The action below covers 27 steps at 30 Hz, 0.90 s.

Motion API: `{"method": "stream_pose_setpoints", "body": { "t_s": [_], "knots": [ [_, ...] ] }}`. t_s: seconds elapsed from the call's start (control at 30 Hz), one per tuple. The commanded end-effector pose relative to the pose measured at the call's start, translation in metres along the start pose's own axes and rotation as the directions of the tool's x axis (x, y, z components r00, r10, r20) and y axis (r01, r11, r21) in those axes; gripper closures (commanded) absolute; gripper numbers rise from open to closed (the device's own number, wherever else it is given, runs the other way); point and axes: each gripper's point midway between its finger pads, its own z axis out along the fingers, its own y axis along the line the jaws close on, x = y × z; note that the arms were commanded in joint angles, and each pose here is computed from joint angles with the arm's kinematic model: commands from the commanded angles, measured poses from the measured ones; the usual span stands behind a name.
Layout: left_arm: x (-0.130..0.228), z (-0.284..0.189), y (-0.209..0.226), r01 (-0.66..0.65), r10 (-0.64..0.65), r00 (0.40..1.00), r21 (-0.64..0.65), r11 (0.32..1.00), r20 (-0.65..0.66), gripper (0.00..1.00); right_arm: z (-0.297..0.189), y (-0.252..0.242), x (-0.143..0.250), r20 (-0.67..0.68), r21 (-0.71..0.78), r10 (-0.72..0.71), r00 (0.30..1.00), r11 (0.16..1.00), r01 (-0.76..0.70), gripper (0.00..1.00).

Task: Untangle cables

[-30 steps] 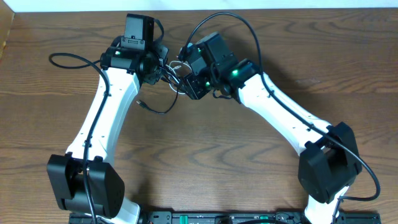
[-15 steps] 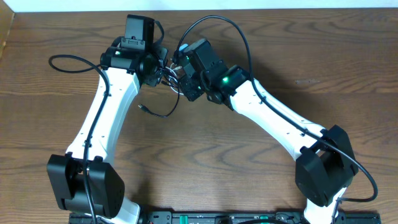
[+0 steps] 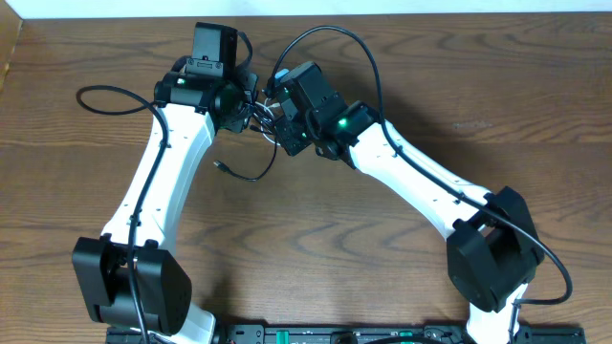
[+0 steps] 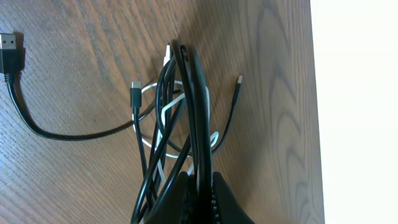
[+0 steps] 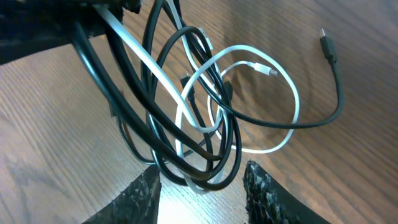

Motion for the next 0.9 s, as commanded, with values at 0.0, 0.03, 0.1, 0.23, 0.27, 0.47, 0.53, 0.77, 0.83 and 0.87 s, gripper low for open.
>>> {"method": "stream_pose_setpoints", "body": {
  "t_s": [0.0, 0.03, 0.1, 0.23, 0.27, 0.47, 0.53, 0.77, 0.83, 0.87],
  "knots": [
    [0.001, -0.001, -0.005, 0.017, -0.017, 1.0, 0.013, 1.0, -0.014, 0.92, 0.02, 0.001, 0.011, -0.036, -0.003, 0.047, 0.998, 0.999, -0.047, 0.67],
    [0.003, -0.001, -0.005, 0.017, -0.017, 1.0, 0.015, 1.0, -0.026, 0.93, 0.024, -0.003, 0.013, -0.039, 0.012, 0.071, 0.997, 0.997, -0.071, 0.68],
    [0.006, -0.001, -0.006, 0.017, -0.017, 0.999, 0.018, 1.0, -0.045, 0.93, 0.03, -0.01, 0.015, -0.034, 0.047, 0.111, 0.993, 0.993, -0.109, 0.67],
    [0.014, -0.002, -0.007, 0.018, -0.015, 0.996, 0.026, 1.0, -0.089, 0.92, 0.033, -0.026, 0.013, -0.005, 0.112, 0.198, 0.98, 0.974, -0.196, 0.66],
    [0.016, -0.002, -0.008, 0.018, -0.015, 0.995, 0.028, 0.999, -0.099, 0.93, 0.033, -0.031, 0.013, 0.001, 0.127, 0.214, 0.977, 0.969, -0.212, 0.67],
    [0.014, -0.003, -0.009, 0.025, -0.021, 0.994, 0.037, 0.999, -0.109, 0.92, 0.029, -0.055, 0.019, -0.011, 0.165, 0.281, 0.96, 0.947, -0.275, 0.77],
    [0.004, -0.003, -0.009, 0.042, -0.038, 0.995, 0.042, 0.998, -0.092, 0.92, 0.027, -0.061, 0.026, -0.038, 0.181, 0.292, 0.956, 0.943, -0.28, 0.87],
    [-0.023, -0.003, 0.0, 0.08, -0.079, 0.997, 0.021, 0.997, -0.021, 0.93, 0.011, -0.046, 0.024, -0.091, 0.038, 0.234, 0.968, 0.972, -0.231, 0.99],
    [-0.022, -0.003, 0.0, 0.08, -0.079, 0.996, 0.018, 0.997, -0.026, 0.92, 0.001, -0.038, 0.013, -0.065, -0.017, 0.193, 0.979, 0.981, -0.194, 0.99],
    [-0.021, -0.003, 0.0, 0.079, -0.078, 0.996, 0.018, 0.997, -0.031, 0.93, -0.002, -0.034, 0.008, -0.052, -0.039, 0.17, 0.984, 0.984, -0.173, 0.99]
  ]
}}
